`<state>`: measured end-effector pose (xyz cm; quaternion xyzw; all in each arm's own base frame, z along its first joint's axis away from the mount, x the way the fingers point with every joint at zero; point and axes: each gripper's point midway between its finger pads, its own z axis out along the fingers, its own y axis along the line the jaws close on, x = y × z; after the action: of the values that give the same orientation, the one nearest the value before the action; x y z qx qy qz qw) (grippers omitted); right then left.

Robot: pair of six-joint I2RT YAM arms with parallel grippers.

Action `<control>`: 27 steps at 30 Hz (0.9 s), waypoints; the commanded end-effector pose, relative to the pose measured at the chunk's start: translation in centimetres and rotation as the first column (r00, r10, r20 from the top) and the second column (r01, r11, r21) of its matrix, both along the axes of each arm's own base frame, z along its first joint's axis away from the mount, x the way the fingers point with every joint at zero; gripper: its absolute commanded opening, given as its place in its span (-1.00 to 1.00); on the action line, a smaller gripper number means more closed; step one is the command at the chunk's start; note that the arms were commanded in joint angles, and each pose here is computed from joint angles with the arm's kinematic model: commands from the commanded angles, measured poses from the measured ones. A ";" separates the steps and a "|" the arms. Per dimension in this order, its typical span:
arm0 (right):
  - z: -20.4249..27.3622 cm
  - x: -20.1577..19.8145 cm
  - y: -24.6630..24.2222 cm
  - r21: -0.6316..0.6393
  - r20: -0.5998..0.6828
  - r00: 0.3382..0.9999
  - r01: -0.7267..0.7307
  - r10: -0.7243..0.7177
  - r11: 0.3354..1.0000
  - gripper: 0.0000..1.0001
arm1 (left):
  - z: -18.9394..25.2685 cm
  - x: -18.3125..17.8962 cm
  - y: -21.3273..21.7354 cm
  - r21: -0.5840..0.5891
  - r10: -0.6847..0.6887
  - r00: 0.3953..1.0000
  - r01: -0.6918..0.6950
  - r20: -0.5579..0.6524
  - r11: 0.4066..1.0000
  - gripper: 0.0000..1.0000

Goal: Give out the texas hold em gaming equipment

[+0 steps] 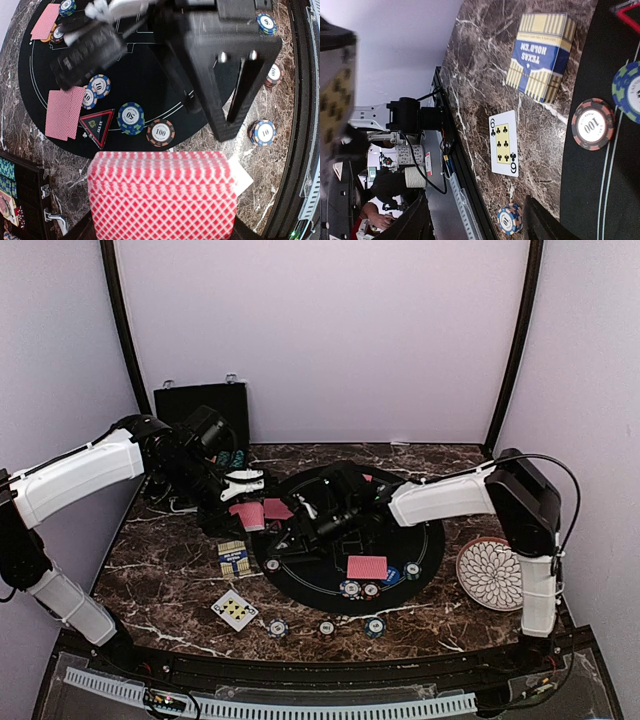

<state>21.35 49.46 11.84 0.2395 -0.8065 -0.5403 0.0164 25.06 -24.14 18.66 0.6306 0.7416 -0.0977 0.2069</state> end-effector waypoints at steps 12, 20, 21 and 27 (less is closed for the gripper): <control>9.2 4.4 -1.2 0.221 0.017 0.967 0.245 -0.255 0.944 0.40 | 1.2 0.2 -0.3 -0.040 -0.001 0.999 0.003 0.038 0.999 -1.00; 10.1 3.9 1.9 0.246 0.004 0.976 0.209 -0.217 0.946 0.45 | 1.1 0.4 -0.5 -0.050 0.003 0.999 -0.001 0.037 0.999 -1.00; 9.9 3.8 2.1 0.243 -0.001 0.977 0.206 -0.213 0.948 0.45 | 1.1 0.3 -0.5 -0.051 0.002 0.999 0.000 0.036 0.999 -1.00; 9.7 3.8 2.7 0.245 -0.014 0.979 0.198 -0.201 0.949 0.49 | 1.1 0.3 -0.6 -0.054 -0.001 0.999 0.003 0.037 0.999 -1.00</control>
<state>24.95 51.20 20.28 0.1526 -0.7691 -0.6173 -0.0642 25.57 -24.52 18.94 0.6291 0.7390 -0.0968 0.2207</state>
